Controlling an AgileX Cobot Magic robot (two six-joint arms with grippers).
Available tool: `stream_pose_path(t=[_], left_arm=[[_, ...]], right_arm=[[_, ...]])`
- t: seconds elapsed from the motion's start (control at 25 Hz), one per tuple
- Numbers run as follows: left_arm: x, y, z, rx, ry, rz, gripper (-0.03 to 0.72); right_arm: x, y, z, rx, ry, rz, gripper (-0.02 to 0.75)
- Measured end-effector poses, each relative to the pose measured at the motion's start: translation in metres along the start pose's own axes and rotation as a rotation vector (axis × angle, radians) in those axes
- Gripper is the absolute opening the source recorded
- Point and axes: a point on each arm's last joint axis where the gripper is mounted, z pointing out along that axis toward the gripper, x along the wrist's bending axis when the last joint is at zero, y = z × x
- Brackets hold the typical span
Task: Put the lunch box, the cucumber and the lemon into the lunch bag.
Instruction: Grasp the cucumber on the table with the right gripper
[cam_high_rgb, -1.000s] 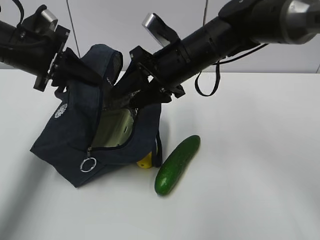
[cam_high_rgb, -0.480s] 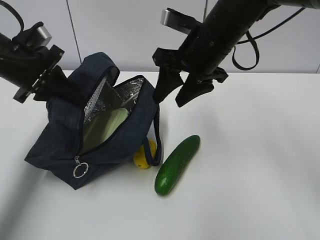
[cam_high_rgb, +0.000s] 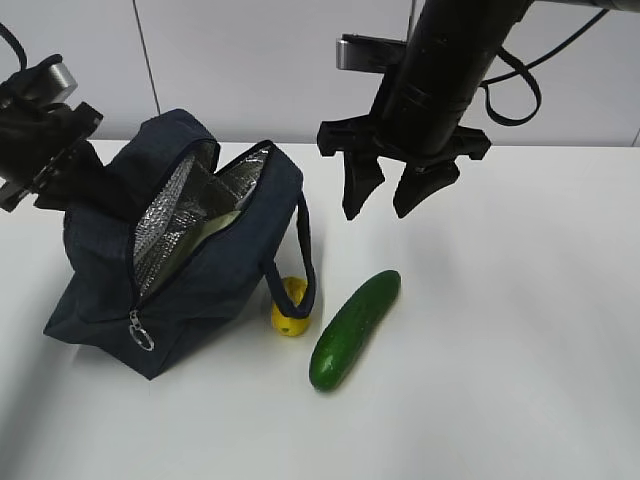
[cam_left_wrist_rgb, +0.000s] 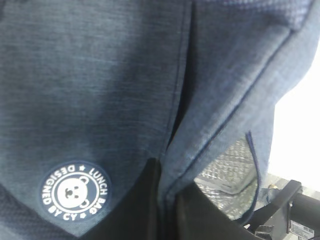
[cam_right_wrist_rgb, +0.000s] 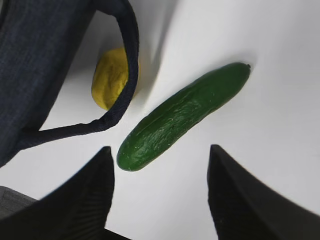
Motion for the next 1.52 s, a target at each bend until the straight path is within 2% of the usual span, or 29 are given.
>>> stream_pose_path(t=[0.28,0.44,0.84,1.32,1.52], left_arm=[[0.012,0.001,-0.01,-0.016,0.023,-0.021,-0.009],[0.017,0.0,-0.015,-0.022,0.043,-0.021,-0.009],[0.018,0.0,-0.016,-0.017,0.056,-0.025,-0.009],[0.018,0.0,-0.016,-0.016,0.06,-0.034,-0.009],[0.019,0.0,-0.016,-0.015,0.062,-0.035,-0.009]], right_arm=[[-0.002,0.0,0.0,-0.007,-0.032,0.093,0.442],[-0.004,0.003,0.015,0.024,-0.042,0.167,0.442],[-0.012,0.006,0.058,0.114,-0.076,0.248,0.442],[-0.017,0.006,0.068,0.114,-0.137,0.451,0.442],[-0.012,0.004,0.089,0.174,-0.107,0.499,0.442]])
